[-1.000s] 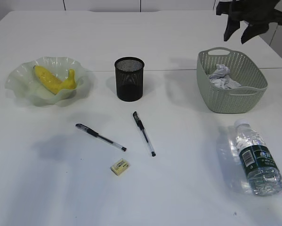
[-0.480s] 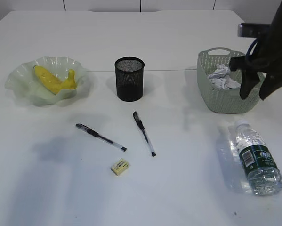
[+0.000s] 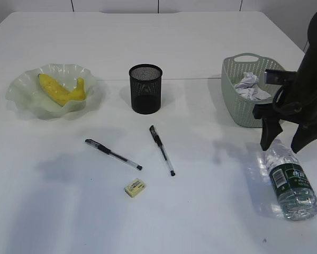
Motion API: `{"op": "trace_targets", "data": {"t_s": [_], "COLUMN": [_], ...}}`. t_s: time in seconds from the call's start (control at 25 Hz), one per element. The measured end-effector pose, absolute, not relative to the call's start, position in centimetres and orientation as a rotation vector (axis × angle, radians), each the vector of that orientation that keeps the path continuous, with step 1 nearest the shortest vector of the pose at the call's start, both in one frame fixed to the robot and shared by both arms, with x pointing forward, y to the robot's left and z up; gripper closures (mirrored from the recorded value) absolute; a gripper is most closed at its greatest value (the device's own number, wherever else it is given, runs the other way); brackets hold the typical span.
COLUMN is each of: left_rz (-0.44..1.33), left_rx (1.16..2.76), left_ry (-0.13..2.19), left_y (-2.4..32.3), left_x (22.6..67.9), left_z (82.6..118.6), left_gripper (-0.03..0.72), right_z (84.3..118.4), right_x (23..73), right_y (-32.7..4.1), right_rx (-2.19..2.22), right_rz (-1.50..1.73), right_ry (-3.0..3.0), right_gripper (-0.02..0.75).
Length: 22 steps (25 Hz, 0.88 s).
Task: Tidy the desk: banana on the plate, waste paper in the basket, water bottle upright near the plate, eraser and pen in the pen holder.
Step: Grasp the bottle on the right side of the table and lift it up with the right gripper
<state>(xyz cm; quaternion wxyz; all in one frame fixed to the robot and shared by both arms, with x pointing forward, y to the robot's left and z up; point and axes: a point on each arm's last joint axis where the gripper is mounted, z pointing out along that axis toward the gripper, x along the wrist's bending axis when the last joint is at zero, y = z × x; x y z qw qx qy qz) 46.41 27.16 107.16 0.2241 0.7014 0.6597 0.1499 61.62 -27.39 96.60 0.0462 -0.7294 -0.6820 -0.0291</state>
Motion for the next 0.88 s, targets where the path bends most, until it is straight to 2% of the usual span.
{"op": "trace_targets", "data": {"t_s": [0.32,0.56,0.88], "left_rz": [0.425,0.422,0.429], "left_rx": [1.924,1.919,1.899], "left_ry": [1.812,1.812,1.803], "left_y": [27.1,27.1,27.0], "left_x": [46.5,46.5,46.7], "left_z": [107.2,107.3,107.3], "left_gripper": [0.329,0.33,0.33], "right_z": [96.6,96.6,94.9], "right_x": [62.1,62.3,62.5], "right_y": [-27.9,-27.8,-27.8], "right_rx": [-2.269,-2.279,-2.264], "right_rz": [-0.089,-0.124,-0.071], "right_ry": [-2.15,-2.144,-2.117], "right_gripper": [0.197,0.121,0.115]}}
